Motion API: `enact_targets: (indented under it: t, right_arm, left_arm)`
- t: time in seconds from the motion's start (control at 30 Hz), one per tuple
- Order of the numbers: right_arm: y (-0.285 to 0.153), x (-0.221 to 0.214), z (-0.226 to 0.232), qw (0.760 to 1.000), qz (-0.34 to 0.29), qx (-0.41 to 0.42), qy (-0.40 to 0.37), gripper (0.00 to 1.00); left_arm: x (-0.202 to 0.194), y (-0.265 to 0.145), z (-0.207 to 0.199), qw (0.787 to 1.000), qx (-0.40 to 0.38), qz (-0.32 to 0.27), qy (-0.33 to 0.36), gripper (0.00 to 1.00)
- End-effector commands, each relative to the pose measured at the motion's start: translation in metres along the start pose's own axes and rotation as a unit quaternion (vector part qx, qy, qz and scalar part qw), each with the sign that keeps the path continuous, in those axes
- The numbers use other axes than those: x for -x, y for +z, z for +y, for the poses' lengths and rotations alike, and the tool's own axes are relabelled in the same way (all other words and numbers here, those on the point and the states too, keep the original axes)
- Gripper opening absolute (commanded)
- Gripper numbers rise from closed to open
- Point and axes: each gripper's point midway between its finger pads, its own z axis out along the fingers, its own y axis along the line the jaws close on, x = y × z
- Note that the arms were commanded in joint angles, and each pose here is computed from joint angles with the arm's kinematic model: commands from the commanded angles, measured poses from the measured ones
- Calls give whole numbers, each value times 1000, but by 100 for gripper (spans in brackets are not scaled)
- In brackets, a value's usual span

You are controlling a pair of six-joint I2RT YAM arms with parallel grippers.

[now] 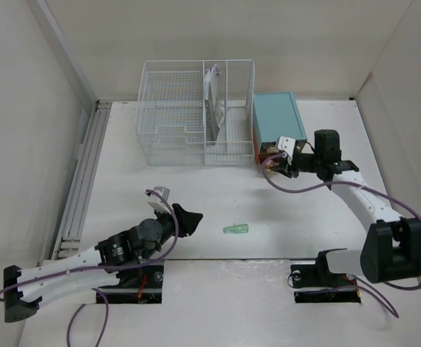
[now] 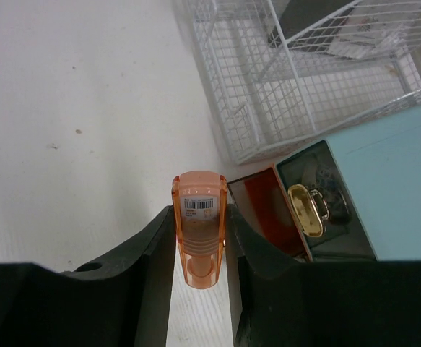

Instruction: Organize the desk

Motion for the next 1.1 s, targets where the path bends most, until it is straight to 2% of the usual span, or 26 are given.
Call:
enact_targets:
  t: [0.0,0.07,0.1,0.17,0.2,0.3,0.67,1.07]
  right_arm:
    - [-2,32,-6,994,-95,57,-19,0]
    - [2,17,6,990,-94,105,14,0]
    - [2,24,-2,988,-106,111,-31,0]
    - [6,14,9,984,-102,145,-8,0]
    - [8,12,7,982,-105,150,-39,0]
    - [11,4,-1,983,-91,158,-34,0]
    - [15,-1,-23,982,-71,142,-105,0]
    - [16,-3,-56,989,-48,78,-116,0]
  left_arm:
    - [13,1,-20,999,-30,-17,-9,39]
    - [11,2,-19,1000,-27,-13,-7,39]
    - [11,2,-19,1000,-27,-13,-7,39]
    - [11,2,-19,1000,-27,-13,-7,39]
    - [11,2,-19,1000,-27,-13,-7,39]
    - [11,2,-19,1000,-27,-13,-7,39]
    - [6,5,-15,1000,-21,-8,-3,40]
    - [1,11,-15,1000,-17,-5,0,41]
